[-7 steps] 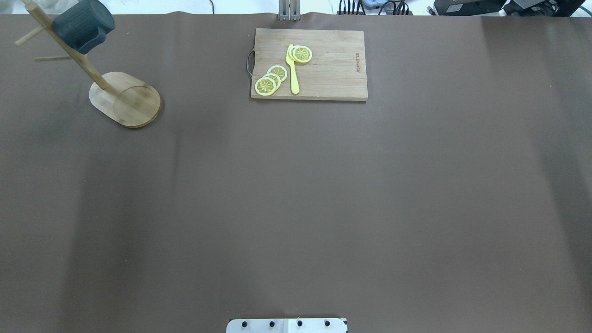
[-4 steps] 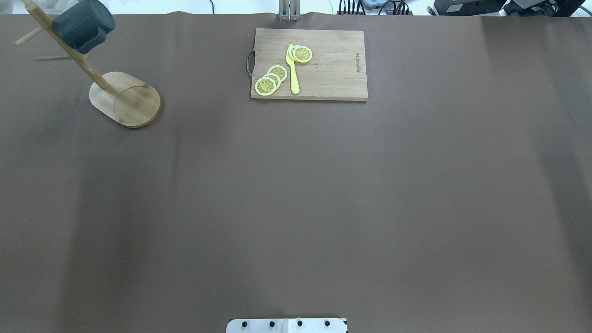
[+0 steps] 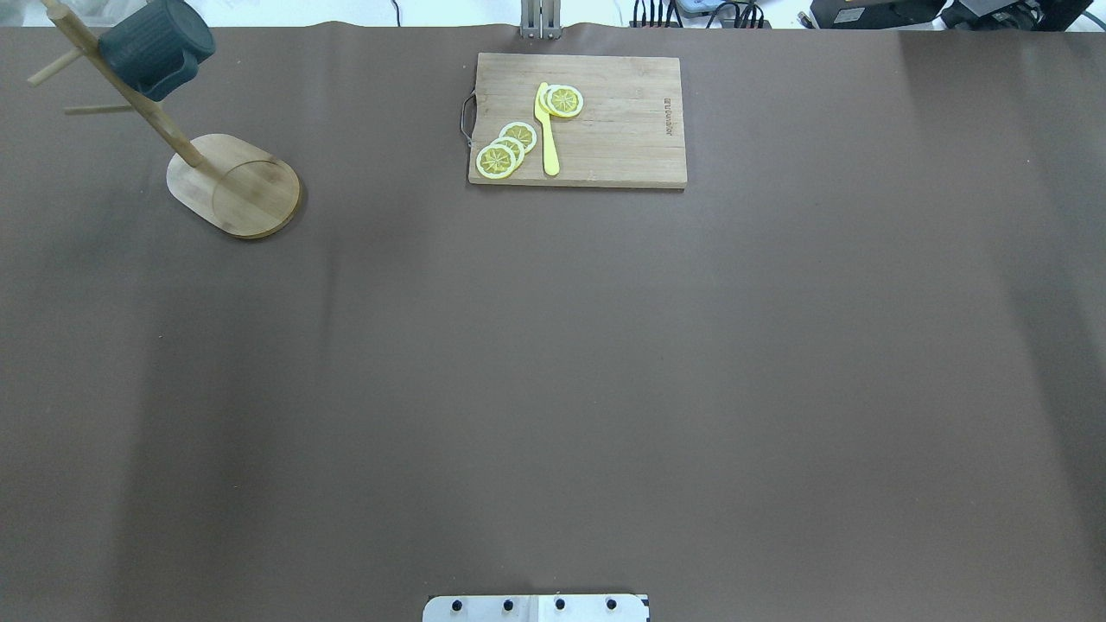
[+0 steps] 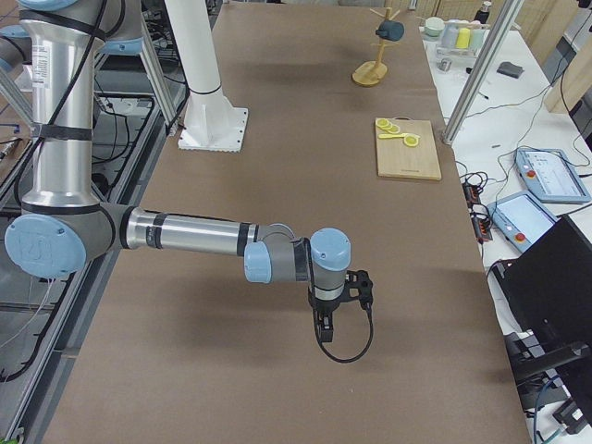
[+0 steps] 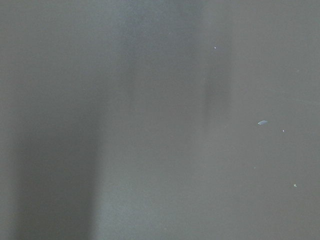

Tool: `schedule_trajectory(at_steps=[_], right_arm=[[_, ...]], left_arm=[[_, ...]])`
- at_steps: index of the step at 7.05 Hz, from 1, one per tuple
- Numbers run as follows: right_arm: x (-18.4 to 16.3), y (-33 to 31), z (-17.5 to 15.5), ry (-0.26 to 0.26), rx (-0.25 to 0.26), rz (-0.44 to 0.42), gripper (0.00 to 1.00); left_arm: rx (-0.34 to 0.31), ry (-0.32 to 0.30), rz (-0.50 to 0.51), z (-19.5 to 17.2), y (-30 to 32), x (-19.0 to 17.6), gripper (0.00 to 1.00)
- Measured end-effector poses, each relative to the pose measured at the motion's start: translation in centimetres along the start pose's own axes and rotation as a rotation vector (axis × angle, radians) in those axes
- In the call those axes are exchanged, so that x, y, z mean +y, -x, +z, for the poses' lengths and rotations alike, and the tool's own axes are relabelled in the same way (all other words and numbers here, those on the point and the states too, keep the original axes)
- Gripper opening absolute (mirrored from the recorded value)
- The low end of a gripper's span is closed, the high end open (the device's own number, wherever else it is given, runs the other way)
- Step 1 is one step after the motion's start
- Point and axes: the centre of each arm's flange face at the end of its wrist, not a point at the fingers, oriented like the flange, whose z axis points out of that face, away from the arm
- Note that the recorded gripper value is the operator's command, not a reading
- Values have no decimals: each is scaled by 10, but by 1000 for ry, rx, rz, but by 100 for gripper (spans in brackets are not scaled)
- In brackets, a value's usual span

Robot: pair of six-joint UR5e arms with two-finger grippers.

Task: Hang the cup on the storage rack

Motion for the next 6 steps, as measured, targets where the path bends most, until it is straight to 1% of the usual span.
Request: schedule_trajectory(at_steps=[6], right_arm=[[0, 2, 0, -2, -12, -1, 100]], left_arm=[[0, 1, -1, 0, 0, 0, 99]])
